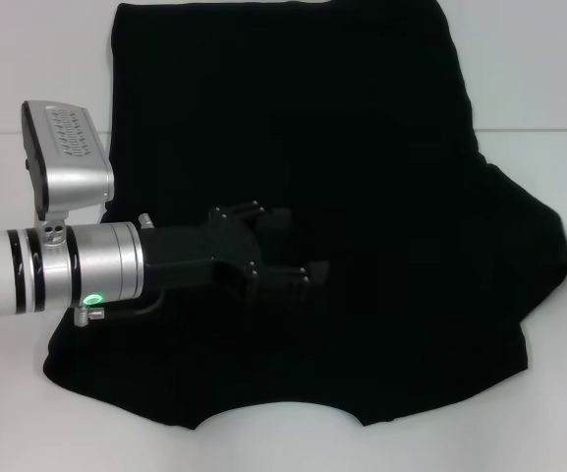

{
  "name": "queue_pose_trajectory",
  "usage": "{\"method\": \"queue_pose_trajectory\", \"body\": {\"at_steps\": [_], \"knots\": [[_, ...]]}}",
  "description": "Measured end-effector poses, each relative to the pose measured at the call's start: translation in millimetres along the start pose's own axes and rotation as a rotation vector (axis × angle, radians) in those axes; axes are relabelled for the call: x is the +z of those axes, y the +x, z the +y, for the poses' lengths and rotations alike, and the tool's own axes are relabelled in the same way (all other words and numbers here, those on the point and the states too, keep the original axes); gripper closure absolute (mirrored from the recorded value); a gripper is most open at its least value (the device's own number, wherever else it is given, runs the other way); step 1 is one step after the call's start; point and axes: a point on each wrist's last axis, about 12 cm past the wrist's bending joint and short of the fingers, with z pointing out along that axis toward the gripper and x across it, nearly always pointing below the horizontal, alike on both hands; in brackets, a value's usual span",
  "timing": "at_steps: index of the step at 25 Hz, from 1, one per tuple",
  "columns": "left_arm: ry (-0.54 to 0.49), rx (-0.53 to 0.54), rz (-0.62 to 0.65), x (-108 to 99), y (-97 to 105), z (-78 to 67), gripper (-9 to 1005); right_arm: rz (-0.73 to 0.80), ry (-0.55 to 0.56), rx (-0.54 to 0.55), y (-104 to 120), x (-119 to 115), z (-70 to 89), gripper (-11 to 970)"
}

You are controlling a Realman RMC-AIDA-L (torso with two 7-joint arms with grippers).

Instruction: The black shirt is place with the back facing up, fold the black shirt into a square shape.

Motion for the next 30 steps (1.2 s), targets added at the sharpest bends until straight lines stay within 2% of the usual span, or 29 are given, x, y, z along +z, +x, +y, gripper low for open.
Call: {"method": "queue_pose_trajectory", "body": {"at_steps": [7, 18, 24, 30], "knots": [[-0.001, -0.012, -0.014, 0, -2, 0.3, 62, -0.101, -0.002, 0.05, 4, -16, -21.9, 937], [0.005, -0.02, -0.015, 0, -3, 0.6, 63, -0.113, 0.0, 0.058, 6, -18, -25.0, 922], [0.004, -0.022, -0.014, -1, -3, 0.7, 62, -0.148, -0.023, 0.045, -8, -14, -13.9, 914], [-0.006, -0.025, -0.015, -2, -2, 1.7, 62, -0.166, -0.084, -0.024, -25, 0, 15.0, 906]]}}
